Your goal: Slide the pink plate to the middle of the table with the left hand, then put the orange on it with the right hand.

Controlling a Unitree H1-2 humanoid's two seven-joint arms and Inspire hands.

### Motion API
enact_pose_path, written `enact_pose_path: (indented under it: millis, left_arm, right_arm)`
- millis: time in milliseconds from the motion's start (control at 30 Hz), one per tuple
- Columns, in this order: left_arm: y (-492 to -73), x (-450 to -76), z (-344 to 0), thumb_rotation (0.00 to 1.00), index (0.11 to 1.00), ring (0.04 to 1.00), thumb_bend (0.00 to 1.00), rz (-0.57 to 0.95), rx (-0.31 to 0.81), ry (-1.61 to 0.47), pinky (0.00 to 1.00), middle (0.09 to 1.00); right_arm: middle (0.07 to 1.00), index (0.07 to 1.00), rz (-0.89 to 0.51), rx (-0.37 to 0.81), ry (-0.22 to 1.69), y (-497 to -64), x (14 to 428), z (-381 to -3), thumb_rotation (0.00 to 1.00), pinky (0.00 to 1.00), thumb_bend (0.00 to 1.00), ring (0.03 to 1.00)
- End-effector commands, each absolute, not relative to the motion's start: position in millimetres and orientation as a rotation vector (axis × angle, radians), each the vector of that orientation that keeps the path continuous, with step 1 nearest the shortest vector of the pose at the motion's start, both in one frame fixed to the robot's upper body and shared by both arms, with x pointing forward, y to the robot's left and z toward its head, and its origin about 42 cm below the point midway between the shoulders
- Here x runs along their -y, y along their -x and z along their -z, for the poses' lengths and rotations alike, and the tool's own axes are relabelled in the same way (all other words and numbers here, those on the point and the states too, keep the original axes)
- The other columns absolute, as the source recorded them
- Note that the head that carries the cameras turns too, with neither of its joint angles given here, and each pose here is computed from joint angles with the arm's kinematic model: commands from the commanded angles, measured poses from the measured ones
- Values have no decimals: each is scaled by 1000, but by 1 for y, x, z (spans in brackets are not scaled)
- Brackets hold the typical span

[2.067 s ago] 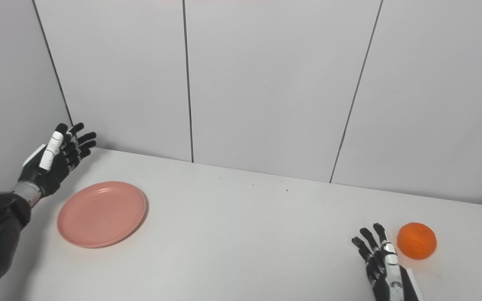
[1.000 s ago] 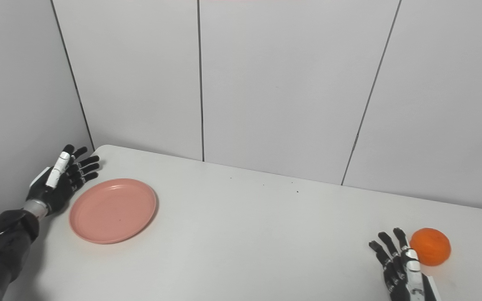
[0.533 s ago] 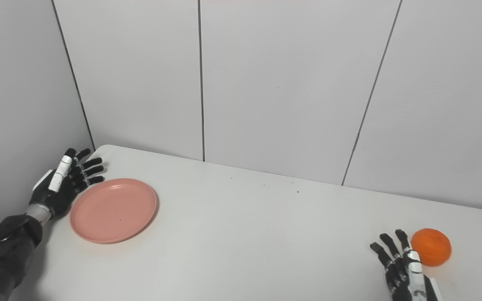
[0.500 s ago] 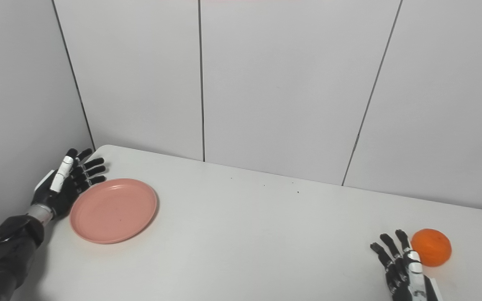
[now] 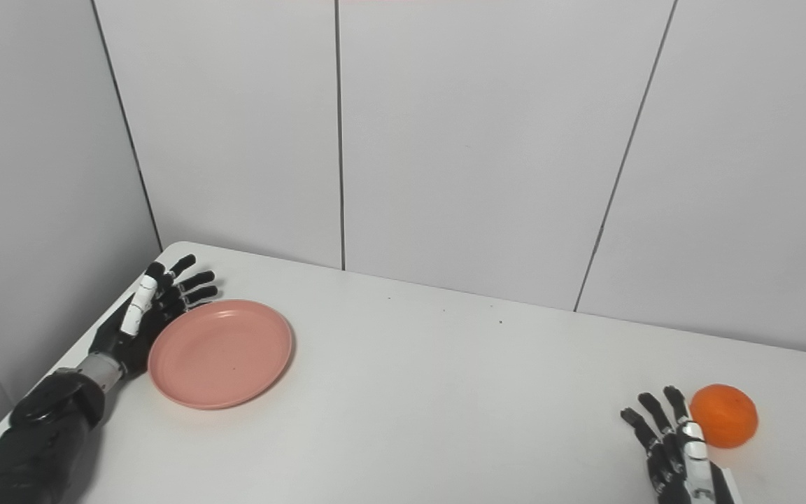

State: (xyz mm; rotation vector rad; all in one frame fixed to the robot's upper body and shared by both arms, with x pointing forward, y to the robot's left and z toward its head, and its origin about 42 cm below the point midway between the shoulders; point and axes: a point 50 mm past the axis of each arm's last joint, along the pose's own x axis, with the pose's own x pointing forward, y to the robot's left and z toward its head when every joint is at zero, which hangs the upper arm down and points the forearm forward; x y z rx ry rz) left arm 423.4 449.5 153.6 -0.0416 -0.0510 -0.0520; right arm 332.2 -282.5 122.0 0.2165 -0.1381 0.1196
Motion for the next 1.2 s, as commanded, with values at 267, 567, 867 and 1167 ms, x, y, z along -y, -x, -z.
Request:
enact_pose_path:
  millis: [267,567,867,1167]
  left_arm:
    - [-431,-415,-178,841,962,814,777,50,47,-36,796,859]
    - [-432,-397,-182,853,970,817,837,86,48,-62,811,838]
    - [-432,-382,-191,857,984,861,851,88,79,7,901,850]
    - [-433,-357,-189,816,959,842,856,92,71,27,864,829]
  right_arm:
    - [914,992,-113,106,-241,-321,282,-111,950,1000,728,857]
    - [909,985,-113,117,-228,-322,277,-112,956,1000,704,858]
    - [892,974,-106,124,-203,-319,267,-113,958,960,662,834]
    - [895,991,-98,114,-193,-317,255,-119,984,966,663,840]
